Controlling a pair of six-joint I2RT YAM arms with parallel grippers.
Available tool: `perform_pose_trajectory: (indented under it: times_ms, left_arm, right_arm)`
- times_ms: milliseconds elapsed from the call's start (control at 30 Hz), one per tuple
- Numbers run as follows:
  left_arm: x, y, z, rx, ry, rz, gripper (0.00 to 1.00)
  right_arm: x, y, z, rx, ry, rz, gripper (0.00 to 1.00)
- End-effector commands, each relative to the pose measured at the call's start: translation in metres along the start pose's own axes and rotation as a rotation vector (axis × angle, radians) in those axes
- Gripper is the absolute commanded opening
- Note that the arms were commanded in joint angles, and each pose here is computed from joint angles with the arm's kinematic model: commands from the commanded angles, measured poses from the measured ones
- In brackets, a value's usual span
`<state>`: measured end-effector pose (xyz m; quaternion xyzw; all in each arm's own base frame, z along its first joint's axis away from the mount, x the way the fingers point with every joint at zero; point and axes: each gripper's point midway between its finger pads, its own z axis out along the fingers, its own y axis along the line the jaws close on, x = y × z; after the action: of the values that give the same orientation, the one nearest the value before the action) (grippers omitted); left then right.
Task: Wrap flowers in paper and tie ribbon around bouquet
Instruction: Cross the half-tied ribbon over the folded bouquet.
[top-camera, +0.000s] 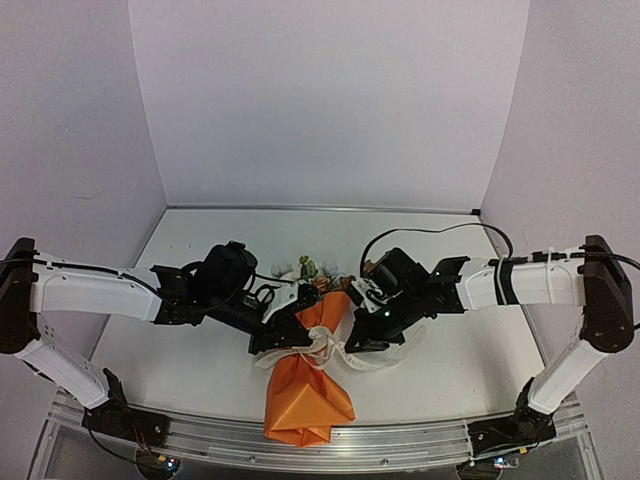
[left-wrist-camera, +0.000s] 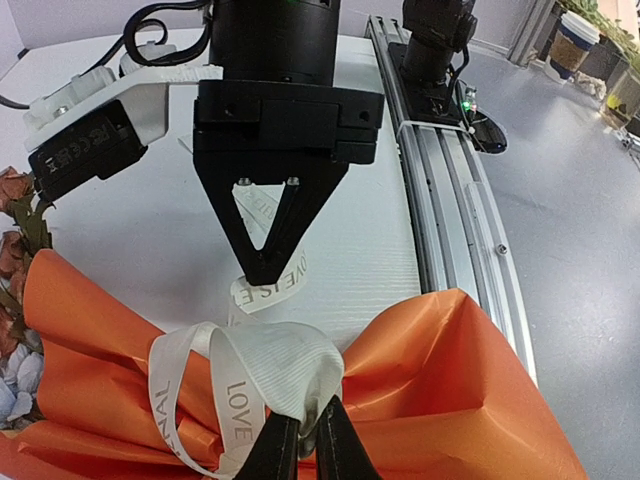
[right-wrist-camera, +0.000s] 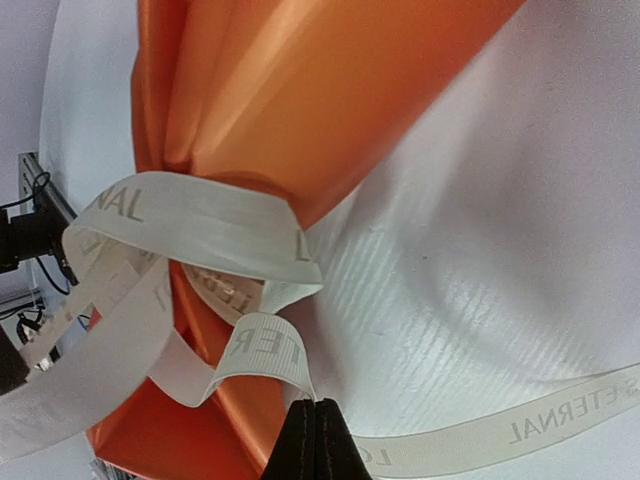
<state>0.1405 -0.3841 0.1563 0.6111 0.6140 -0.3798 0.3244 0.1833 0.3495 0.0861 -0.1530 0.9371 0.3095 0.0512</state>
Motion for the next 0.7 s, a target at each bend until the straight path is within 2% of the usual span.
perform_pose_trajectory:
  times_ms: [0, 433, 667]
  left_arm:
    - [-0.001, -0.001, 0.0, -0.007, -0.001, 0.081, 0.09]
    - [0.002, -0.016, 0.009, 0.035, 0.037, 0.181, 0.1]
    - [0.011, -0.021, 0.02, 0.06, 0.102, 0.27, 0.12]
  right_arm:
    - [-0.006, 0.028, 0.003, -0.115, -0.002, 0.03, 0.0]
    - [-0.038, 0.031, 0.031, -0.112, -0.068, 0.083, 0.0]
    - [-0.047, 0.034, 0.04, -0.121, -0.09, 0.08, 0.0]
